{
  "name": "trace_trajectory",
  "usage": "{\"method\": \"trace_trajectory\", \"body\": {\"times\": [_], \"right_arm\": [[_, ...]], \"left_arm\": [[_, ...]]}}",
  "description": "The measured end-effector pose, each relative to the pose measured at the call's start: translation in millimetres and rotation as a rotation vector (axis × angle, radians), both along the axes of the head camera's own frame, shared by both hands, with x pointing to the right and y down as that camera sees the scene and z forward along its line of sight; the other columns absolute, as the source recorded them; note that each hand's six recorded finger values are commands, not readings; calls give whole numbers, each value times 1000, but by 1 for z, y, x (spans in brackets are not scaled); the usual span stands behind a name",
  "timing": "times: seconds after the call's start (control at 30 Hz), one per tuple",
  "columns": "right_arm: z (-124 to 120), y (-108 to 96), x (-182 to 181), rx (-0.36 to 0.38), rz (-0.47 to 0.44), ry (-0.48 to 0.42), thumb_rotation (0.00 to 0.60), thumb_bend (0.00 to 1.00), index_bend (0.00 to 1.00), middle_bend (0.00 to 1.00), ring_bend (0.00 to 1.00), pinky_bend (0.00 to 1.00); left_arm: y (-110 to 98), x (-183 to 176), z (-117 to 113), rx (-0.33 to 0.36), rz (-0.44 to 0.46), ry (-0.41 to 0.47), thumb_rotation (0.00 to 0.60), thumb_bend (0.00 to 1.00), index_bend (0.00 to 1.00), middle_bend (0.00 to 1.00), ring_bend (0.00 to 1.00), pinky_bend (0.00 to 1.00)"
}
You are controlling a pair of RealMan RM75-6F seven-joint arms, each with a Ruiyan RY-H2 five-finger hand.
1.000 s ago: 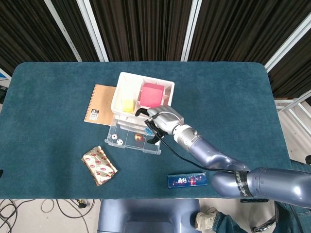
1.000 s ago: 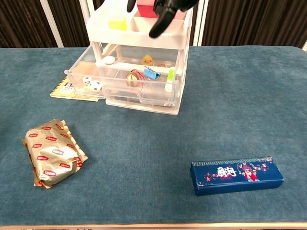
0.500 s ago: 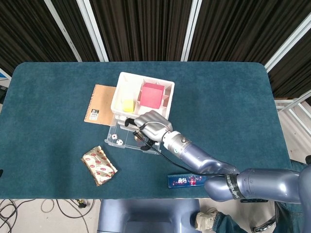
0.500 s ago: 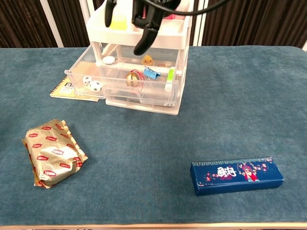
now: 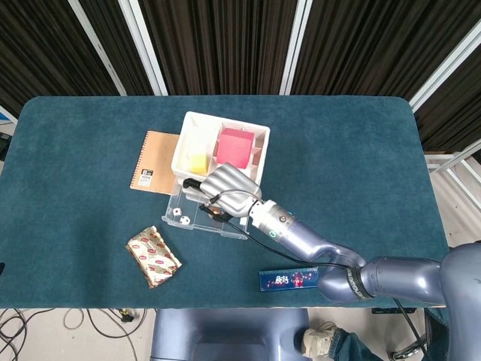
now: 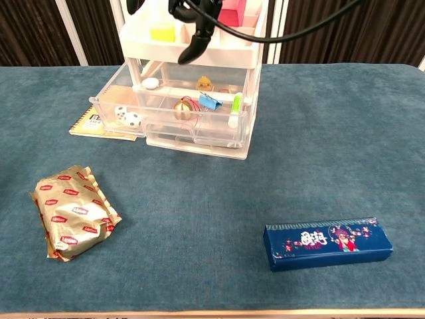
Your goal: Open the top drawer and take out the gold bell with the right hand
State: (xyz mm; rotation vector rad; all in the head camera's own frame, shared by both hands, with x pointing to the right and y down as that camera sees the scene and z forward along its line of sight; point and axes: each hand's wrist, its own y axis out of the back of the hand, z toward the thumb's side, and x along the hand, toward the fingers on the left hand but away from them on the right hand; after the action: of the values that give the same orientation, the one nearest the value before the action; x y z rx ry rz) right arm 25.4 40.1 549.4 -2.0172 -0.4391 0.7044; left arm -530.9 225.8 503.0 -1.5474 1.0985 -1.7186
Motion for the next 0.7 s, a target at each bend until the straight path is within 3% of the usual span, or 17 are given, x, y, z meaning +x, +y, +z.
{"method": "trace_trajectory", "body": {"times": [0.57,0.7], "right_arm": [[14,4,2,159,-86,45,600,120,227,868,989,1000],[16,8,0,167,-110,51,600,120,227,870,992,1000]], "left_arm": [[0,-1,1,-2,0,-10,600,265,119,0,14,20],[0,0,1,-2,1,-9,600,265,119,0,15,21]]}}
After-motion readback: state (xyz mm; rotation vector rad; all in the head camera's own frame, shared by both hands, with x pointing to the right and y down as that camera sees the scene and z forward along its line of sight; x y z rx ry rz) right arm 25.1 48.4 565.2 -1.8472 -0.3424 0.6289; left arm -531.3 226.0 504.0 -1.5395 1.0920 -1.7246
